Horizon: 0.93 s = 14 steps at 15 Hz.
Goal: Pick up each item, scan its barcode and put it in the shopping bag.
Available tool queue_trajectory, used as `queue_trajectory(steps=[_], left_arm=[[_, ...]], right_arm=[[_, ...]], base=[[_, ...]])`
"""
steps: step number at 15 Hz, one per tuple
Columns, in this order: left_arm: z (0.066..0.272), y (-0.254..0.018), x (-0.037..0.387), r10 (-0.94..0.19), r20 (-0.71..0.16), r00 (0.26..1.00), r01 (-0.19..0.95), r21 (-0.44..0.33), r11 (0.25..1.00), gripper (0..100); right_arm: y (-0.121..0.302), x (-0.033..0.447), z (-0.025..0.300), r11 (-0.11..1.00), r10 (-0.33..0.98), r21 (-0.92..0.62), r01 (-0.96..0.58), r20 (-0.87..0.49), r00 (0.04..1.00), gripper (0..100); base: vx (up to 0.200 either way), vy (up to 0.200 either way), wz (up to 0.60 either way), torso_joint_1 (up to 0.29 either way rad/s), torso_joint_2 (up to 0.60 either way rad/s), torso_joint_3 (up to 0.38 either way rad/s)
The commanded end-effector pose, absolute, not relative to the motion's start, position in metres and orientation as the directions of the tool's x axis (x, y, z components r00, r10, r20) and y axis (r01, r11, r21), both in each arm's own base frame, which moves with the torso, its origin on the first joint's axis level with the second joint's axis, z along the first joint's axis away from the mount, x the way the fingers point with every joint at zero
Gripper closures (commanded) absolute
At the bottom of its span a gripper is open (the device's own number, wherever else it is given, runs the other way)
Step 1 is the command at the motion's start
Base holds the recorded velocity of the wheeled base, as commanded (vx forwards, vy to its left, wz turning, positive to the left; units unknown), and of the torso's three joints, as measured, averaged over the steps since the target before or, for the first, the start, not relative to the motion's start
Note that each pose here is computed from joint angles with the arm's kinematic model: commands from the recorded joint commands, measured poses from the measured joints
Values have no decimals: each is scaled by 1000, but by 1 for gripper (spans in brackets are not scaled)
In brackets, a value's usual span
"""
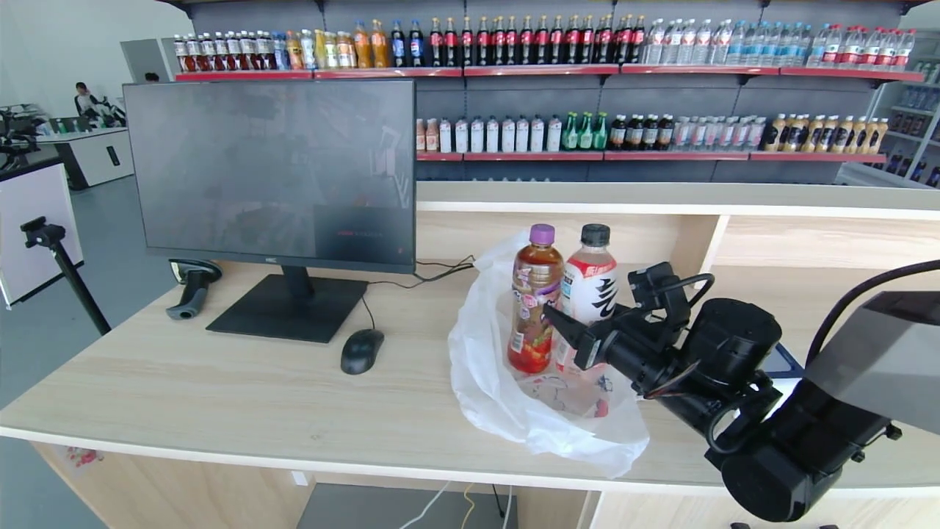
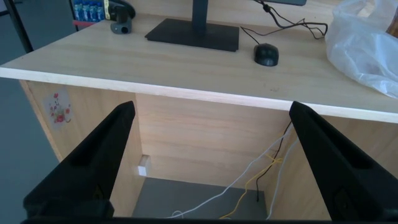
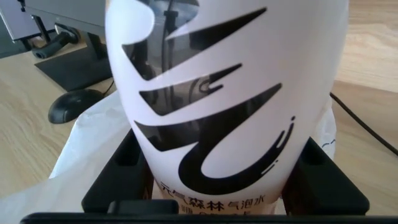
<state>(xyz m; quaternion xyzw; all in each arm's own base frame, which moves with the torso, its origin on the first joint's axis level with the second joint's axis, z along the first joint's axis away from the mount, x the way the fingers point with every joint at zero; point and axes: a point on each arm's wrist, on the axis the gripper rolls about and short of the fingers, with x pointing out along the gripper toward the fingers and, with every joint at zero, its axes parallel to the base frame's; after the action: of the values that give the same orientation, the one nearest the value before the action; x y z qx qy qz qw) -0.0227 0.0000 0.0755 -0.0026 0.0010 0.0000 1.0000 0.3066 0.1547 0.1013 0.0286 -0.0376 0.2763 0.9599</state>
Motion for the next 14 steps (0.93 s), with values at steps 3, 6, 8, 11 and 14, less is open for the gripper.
queue_trajectory(steps=[3,6,8,11,14], left_arm=[[76,0,-23,0,-2,1000,0,-6,1000,0],[76,0,-23,0,-2,1000,0,-3,1000,0],[76,0,-23,0,-2,1000,0,-5,1000,0],[76,0,-23,0,-2,1000,0,-5,1000,0],[76,0,-23,0,-2,1000,0,-5,1000,0]], right_arm=[[148,314,97,859,506,35,-510,82,859,100],[136,320,97,878,473,36,-477,84,877,100],[136,319,95,878,474,35,-478,75,877,100],[136,318,95,878,474,36,-478,72,877,100],[136,315,92,876,479,37,-481,55,876,100]], base=[[0,0,0,0,0,0],[0,0,0,0,0,0],[0,0,0,0,0,0],[0,0,0,0,0,0],[0,0,0,0,0,0]])
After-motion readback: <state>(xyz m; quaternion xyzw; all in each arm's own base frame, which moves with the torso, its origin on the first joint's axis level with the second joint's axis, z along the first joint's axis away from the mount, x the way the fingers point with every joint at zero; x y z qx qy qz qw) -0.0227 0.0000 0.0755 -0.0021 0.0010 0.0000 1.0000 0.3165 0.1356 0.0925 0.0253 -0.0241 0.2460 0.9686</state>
